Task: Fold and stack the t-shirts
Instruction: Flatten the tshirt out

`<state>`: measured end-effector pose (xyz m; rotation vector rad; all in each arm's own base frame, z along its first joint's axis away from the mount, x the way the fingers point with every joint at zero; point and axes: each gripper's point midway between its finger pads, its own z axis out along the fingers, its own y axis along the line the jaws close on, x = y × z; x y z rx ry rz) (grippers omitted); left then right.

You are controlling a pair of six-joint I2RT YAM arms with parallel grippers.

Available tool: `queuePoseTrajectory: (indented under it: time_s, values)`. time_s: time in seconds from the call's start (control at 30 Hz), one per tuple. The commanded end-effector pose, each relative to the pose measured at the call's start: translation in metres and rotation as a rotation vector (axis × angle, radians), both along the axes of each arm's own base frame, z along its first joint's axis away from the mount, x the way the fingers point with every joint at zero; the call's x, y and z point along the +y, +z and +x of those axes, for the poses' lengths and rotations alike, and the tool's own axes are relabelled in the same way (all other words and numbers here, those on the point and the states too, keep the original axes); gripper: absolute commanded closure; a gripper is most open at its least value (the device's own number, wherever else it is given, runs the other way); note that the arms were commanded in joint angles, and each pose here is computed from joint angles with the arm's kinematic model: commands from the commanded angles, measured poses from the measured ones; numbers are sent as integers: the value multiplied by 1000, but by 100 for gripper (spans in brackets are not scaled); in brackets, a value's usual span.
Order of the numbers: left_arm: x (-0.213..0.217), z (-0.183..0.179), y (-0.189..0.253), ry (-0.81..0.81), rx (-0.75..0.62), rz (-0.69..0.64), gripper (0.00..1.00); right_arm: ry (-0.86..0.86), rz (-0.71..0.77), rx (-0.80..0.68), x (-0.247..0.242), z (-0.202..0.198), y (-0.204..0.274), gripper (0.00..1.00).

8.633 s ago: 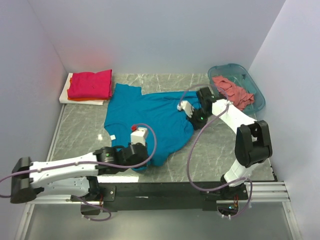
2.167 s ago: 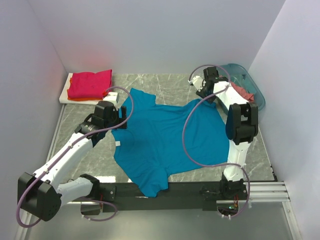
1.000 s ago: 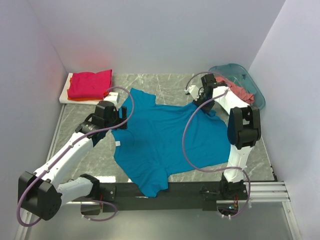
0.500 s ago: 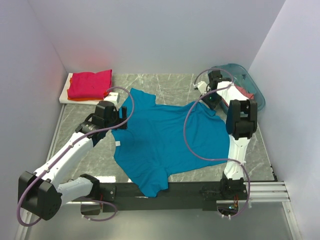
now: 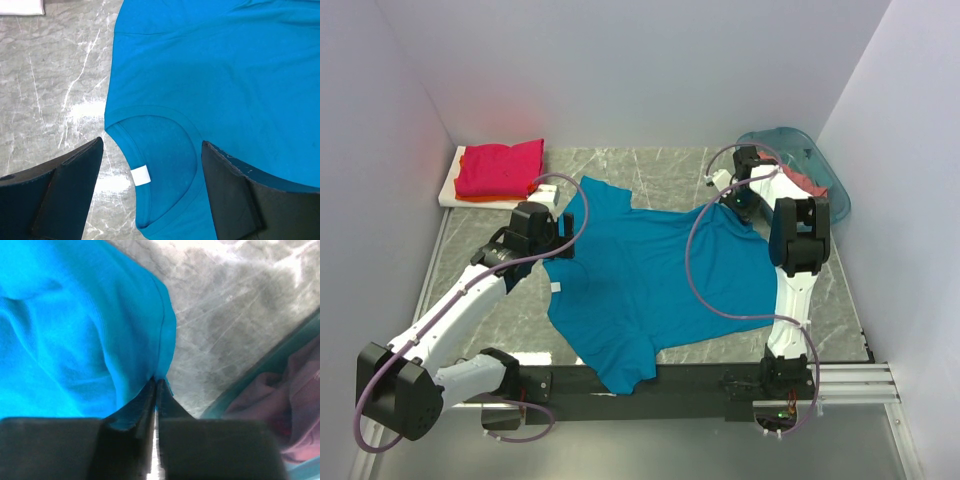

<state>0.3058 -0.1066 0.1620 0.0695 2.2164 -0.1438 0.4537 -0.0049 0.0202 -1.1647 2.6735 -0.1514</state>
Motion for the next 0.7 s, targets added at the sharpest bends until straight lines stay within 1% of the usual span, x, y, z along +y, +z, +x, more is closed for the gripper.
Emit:
queuePoseTrajectory:
  time_s: [0.0,0.17,0.3,0.4,0.5,0.53,0.6,0.63,0.67]
  values:
    - [-3,4,4,-16,-19,-6,15,1,-3,6,1,0,-1,100]
    - [-5,4,1,-21,-7,-5,15,17,-64,-124,-6,17,35,100]
    - [-5,4,1,-19,-9,-6,15,45,-87,-206,6,36,58,100]
    - [-4,4,0,-15,-9,-3,15,49,-116,-260,13,55,67,100]
    - [-3,3,0,-11,-8,2,15,20,-168,-398,23,85,78,100]
    - [-2,4,-1,-7,-7,5,15,1,-174,-488,30,103,86,100]
    - [-1,4,0,-3,-8,8,15,-93,-218,-593,24,120,100,100]
    - [0,4,-2,-1,-6,10,15,-119,-226,-633,24,131,100,88]
    - [-1,4,-1,0,-8,9,15,-167,-247,-669,20,138,110,71]
